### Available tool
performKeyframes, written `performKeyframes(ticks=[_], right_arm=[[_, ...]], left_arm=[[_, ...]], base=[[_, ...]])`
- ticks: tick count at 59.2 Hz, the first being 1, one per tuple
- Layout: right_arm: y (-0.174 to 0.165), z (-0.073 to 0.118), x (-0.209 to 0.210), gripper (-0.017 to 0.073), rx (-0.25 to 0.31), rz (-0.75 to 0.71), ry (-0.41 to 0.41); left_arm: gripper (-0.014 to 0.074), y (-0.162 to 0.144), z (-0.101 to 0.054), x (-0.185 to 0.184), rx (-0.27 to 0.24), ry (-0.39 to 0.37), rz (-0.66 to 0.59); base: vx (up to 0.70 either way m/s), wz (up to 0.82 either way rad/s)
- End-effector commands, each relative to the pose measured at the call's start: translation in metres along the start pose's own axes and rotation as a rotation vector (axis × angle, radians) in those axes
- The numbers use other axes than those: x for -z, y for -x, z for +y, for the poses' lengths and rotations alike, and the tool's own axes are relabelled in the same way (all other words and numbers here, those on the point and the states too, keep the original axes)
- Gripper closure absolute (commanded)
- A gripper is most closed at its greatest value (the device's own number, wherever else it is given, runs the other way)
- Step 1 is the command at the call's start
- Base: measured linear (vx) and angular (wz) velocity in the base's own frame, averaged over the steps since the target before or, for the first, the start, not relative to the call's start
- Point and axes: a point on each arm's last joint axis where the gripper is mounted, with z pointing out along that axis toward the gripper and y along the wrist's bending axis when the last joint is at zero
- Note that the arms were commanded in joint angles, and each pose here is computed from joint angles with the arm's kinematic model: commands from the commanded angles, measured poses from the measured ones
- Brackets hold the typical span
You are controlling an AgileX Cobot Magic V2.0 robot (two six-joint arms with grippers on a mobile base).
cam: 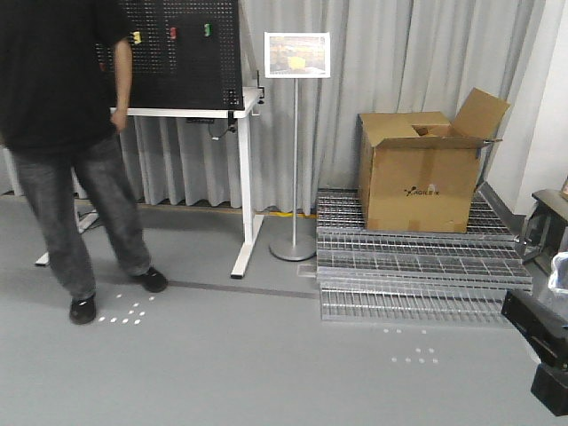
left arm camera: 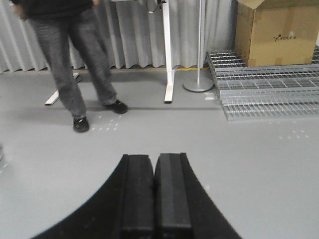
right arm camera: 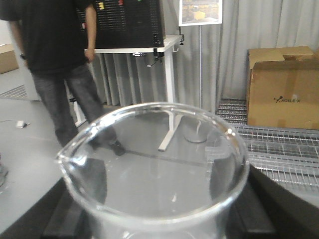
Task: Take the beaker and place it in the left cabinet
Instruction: 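Drive the base to the open white cabinet with the blue tray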
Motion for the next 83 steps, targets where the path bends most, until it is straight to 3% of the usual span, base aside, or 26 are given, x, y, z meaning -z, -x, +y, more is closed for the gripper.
performKeyframes(ticks=[1, 49, 83], right_arm=[[0.0128, 0.002, 0.0026, 0.0563, 0.014, -0.046, 0.018], [0.0128, 0.0021, 0.0026, 0.0563, 0.014, -0.046, 0.019], [0.0128, 0.0021, 0.0026, 0.0563, 0.014, -0.046, 0.019]], left_arm=[[0.059, 0.0115, -0.0013, 0.0022, 0.005, -0.016, -0.103], [0.059, 0.0115, -0.0014, 0.0021, 0.005, -0.016, -0.102], [0.059, 0.0115, -0.0014, 0.0021, 0.005, -0.016, -0.102]], base=[[0.73, -0.12], [0.71, -0.21], [0.59, -0.66]])
